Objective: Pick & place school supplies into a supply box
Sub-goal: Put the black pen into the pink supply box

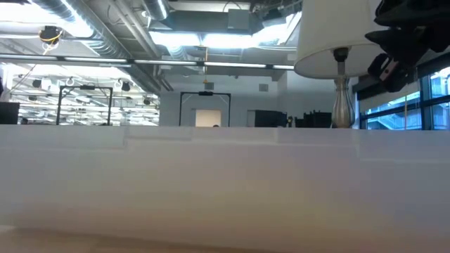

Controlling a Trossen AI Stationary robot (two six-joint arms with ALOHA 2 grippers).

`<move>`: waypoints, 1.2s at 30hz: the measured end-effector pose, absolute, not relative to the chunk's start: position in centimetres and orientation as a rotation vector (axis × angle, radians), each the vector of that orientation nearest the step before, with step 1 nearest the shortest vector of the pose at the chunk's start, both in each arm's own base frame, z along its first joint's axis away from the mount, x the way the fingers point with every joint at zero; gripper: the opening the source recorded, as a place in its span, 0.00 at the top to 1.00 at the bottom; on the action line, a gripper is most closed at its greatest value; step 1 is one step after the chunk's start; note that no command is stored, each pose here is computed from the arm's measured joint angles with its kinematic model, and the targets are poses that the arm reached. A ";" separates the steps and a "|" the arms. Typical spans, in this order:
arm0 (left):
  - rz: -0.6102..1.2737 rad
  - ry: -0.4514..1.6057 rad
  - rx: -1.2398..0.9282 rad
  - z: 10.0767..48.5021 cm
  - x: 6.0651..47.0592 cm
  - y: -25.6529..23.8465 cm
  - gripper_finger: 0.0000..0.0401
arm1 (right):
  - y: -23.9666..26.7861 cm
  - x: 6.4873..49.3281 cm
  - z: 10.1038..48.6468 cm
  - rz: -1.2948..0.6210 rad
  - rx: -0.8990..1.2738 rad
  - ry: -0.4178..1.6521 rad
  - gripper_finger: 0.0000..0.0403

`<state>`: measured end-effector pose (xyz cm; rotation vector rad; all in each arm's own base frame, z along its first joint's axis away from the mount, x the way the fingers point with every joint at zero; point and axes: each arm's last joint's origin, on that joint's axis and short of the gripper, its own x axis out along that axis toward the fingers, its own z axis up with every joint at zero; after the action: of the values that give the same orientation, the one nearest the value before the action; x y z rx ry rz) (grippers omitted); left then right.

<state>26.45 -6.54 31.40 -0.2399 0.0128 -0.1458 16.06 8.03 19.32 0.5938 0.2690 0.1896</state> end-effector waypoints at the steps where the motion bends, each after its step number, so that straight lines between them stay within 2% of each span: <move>1: -0.169 0.020 -0.265 31.4 26.4 -6.6 0.38 | 8.0 16.1 19.3 0.189 0.594 0.269 0.79; 5: -0.232 0.033 -0.366 31.4 26.4 -6.8 0.36 | 8.0 16.1 19.3 0.188 0.593 0.271 0.79; 12: -0.156 0.098 -0.423 32.4 26.6 -6.8 0.38 | 8.0 16.0 19.1 0.183 0.588 0.286 0.79; 14: -0.062 0.204 -0.373 33.0 26.4 -7.1 0.38 | 8.0 16.0 19.0 0.176 0.590 0.304 0.79; 16: 0.097 0.343 -0.302 33.5 25.9 -7.3 0.39 | 7.9 16.0 18.7 0.164 0.607 0.330 0.79; 18: 0.261 0.470 -0.318 33.7 25.4 -7.3 0.40 | 7.9 15.9 18.6 0.154 0.623 0.347 0.79; 21: 0.431 0.626 -0.487 33.3 24.5 -7.3 0.40 | 7.9 15.9 18.4 0.143 0.638 0.366 0.79; 25: 0.606 0.866 -0.711 30.9 23.5 -7.3 0.40 | 7.9 15.9 18.4 0.145 0.632 0.364 0.79; 29: 0.870 1.092 -0.773 28.5 22.7 -7.3 0.40 | 7.9 15.9 18.4 0.148 0.611 0.362 0.79; 32: 0.948 1.206 -0.752 27.1 22.8 -7.8 0.40 | 7.9 15.9 18.4 0.148 0.611 0.362 0.79; 36: 0.935 1.244 -0.715 25.8 23.7 -9.1 0.40 | 7.9 15.9 18.4 0.149 0.612 0.361 0.79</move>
<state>23.67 -9.14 25.75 -0.7145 1.2440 0.9354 15.88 7.90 18.42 0.6122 0.3614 0.1490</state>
